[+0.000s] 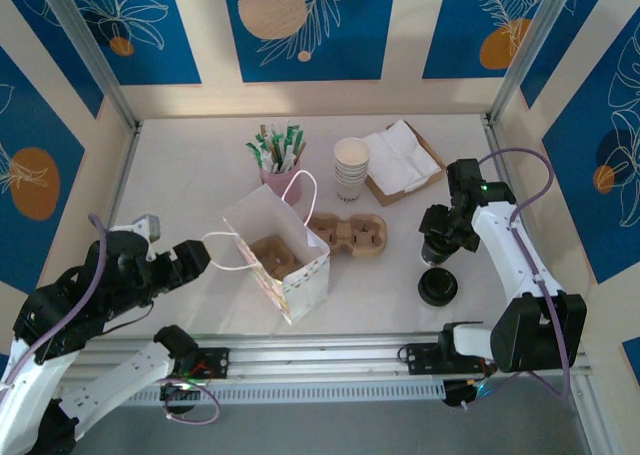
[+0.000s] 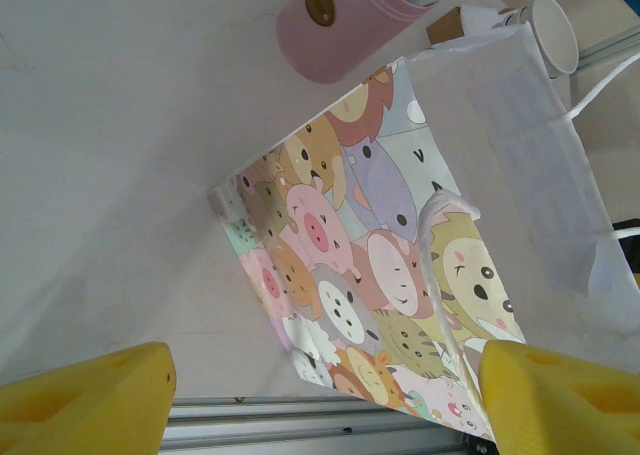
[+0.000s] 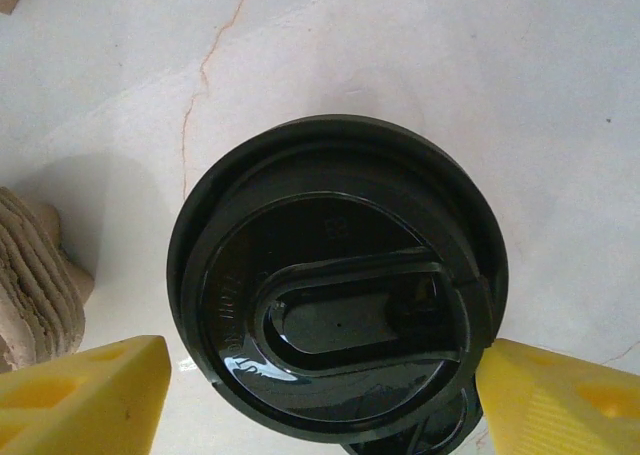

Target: Pack the takeout coffee

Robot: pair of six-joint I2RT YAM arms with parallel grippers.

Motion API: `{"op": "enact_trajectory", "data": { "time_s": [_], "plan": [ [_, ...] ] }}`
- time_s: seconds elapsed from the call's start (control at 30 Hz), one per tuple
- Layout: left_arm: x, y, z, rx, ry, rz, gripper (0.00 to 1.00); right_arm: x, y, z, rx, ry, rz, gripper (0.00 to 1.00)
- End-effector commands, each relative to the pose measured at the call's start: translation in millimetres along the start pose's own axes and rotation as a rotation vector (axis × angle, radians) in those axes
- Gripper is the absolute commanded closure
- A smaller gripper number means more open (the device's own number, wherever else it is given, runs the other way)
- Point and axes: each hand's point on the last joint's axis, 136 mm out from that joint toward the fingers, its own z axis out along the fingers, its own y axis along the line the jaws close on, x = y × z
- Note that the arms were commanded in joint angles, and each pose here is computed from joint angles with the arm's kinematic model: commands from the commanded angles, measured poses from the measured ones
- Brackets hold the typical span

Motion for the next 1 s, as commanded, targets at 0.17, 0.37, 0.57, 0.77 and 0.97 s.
{"op": "enact_trajectory", "data": {
  "time_s": [0.17, 0.37, 0.57, 0.77, 0.97],
  "plan": [
    [-2, -2, -3, 0.012, -0.007, -0.006, 0.21, 9, -3, 4, 0.022, 0.017, -0.006, 0.23],
    [-1, -3, -1, 0.012, 0.003, -0.003, 0.2, 8, -1, 5, 0.015, 0.012, -0.006, 0.22],
    [0, -5, 1, 0.012, 0.011, 0.001, 0.2, 8, -1, 9, 0.024, 0.024, -0.006, 0.23],
    [0, -6, 3, 0.013, 0.013, 0.002, 0.2, 11, -4, 14, 0.043, 0.031, -0.001, 0.23],
    [-1, -6, 4, 0.013, 0.009, 0.003, 0.2, 12, -5, 16, 0.042, 0.029, 0.016, 0.29]
  ]
}}
